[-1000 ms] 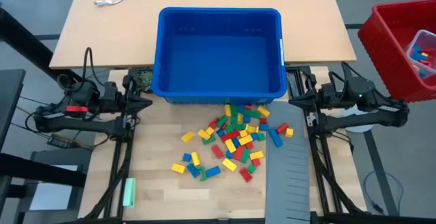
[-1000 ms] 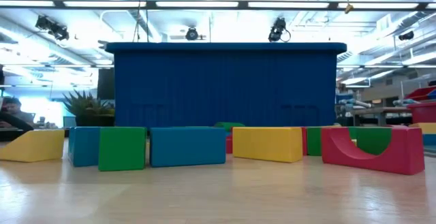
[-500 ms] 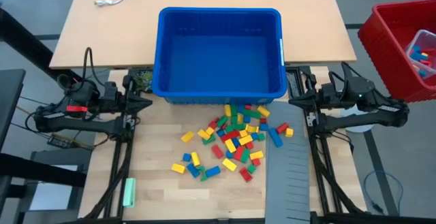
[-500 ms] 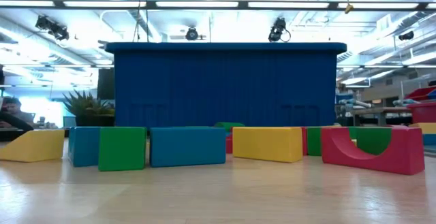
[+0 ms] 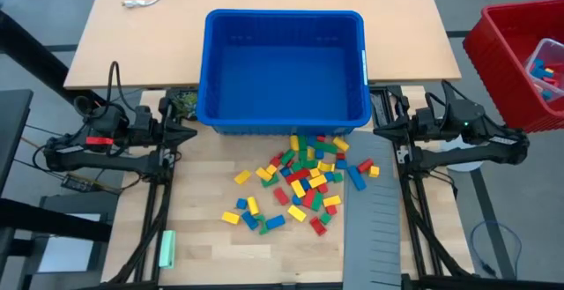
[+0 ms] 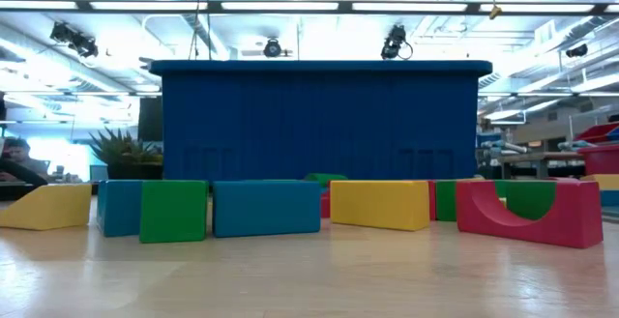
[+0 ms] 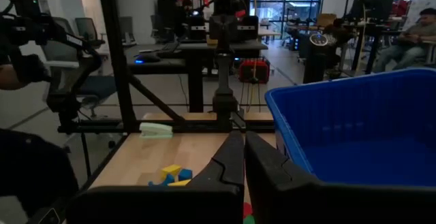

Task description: Sort blocks

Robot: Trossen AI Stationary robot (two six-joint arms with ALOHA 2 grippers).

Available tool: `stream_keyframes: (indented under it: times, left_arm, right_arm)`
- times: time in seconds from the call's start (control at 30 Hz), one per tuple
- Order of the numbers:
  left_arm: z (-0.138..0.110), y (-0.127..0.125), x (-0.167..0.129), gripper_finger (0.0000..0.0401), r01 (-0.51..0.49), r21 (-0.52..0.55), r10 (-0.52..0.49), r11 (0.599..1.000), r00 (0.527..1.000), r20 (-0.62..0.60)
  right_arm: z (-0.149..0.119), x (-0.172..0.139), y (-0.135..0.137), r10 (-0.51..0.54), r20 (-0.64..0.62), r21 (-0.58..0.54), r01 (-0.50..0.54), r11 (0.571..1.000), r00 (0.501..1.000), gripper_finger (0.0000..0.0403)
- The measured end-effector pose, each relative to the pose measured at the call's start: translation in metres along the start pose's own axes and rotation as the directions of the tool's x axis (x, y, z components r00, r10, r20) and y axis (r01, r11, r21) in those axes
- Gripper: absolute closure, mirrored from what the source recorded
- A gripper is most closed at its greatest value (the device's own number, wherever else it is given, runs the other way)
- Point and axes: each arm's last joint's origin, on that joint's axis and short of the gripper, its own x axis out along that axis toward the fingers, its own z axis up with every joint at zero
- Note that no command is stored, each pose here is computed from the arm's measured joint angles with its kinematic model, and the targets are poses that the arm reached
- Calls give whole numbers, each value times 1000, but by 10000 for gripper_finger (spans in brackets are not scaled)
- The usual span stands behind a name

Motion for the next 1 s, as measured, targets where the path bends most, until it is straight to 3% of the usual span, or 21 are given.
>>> stream_keyframes:
  times: [0.13, 0.3, 0.47, 0.53, 0.63, 0.7, 0.93, 1.0]
  left_arm:
    - [6, 0, 2, 375, -9, 2, 8, 1000, 998, 63]
    - [21, 0, 1, 376, 46, -192, -4, 980, 977, 213]
    - [33, 2, 0, 376, 65, -354, 63, 933, 938, 339]
    - [32, 2, 6, 376, 62, -358, 62, 932, 944, 325]
    - [24, 0, 28, 382, 80, -349, 12, 934, 967, 255]
    - [15, -2, 50, 388, 105, -379, -37, 920, 983, 182]
    - [-26, -18, 121, 397, 119, -414, -130, 903, 992, 2]
    - [-35, -24, 136, 397, 135, -412, -153, 901, 988, -10]
  right_arm:
    - [0, 0, 0, 0, 0, 0, 0, 1000, 1000, 396]
    - [0, 0, 0, 0, 0, 0, 0, 1000, 1000, 401]
    - [0, 0, 0, 0, 0, 0, 0, 1000, 1000, 400]
    - [0, 0, 0, -1, 0, -13, 1, 1000, 1000, 398]
    - [0, 0, -1, -20, 0, -183, 20, 983, 1000, 395]
    - [0, 0, -1, -23, 0, -240, 22, 970, 1000, 395]
    - [3, 0, -1, -26, 30, -238, 32, 971, 999, 401]
    - [8, 2, -1, -25, 81, -169, 39, 985, 996, 402]
